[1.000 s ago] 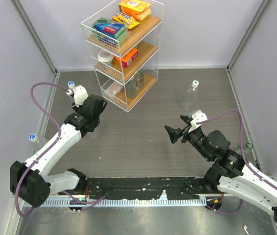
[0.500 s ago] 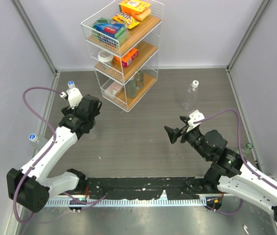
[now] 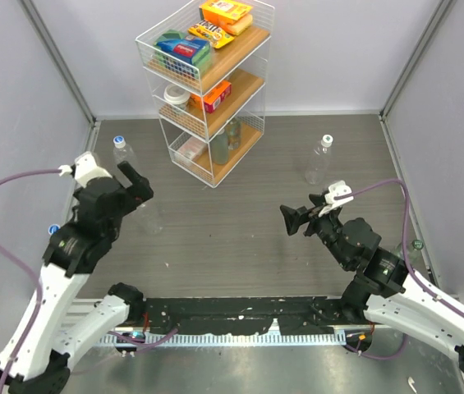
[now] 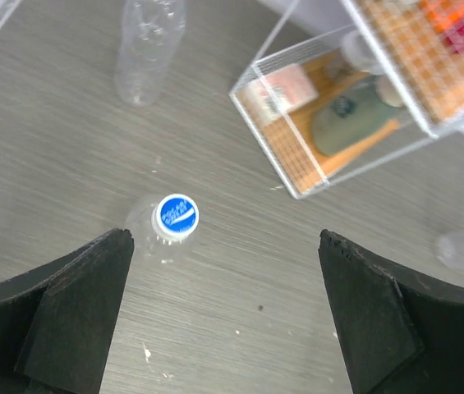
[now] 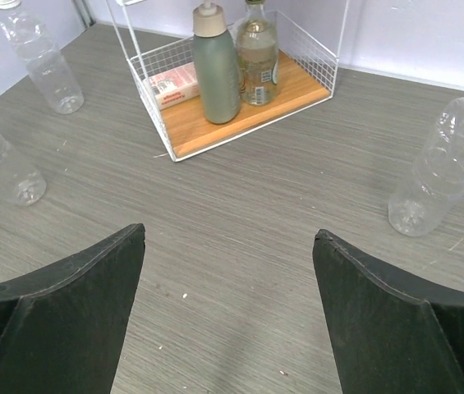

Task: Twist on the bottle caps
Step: Reset both arms

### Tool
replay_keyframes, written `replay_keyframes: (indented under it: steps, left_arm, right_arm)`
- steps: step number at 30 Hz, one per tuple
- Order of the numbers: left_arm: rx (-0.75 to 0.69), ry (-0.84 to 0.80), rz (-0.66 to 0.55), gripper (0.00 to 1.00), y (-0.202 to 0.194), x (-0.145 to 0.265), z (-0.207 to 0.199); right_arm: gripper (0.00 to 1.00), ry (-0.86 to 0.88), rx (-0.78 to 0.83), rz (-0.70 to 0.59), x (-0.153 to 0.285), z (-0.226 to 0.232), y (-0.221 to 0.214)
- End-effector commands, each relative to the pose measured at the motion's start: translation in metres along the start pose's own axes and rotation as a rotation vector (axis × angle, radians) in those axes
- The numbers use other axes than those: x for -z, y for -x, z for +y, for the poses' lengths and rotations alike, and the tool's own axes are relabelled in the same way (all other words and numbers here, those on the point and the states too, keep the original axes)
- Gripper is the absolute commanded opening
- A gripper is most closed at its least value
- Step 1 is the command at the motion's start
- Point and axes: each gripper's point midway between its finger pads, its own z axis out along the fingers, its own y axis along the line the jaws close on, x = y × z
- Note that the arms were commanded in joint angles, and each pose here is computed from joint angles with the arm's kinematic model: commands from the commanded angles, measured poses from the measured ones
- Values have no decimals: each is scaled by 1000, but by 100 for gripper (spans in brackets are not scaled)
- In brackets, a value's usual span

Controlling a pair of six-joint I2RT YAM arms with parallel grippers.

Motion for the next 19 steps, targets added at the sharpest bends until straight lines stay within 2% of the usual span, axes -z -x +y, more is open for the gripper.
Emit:
replay_keyframes:
  steps: [1,6,10,16,19]
  left_arm:
    - [-30,-197,82,100,-3,41,-13]
    - [-31,-308,149,100,-15,66,-18]
    - [-33,-320,166,100,-27,80,-2]
    - [-41,-268,151,100,-39,79,21]
    - [-40,-259,148,100,-42,76,24]
  right_arm:
    - [88,-115,-92,-68,3,-18,28]
    - [88,-293,-146,-39,10,-46,22]
    - [88,-403,-160,-6,26,-67,12]
    - [88,-430,-253,-78,42,-79,15]
    - [88,-429,-245,-76,45,-80,16]
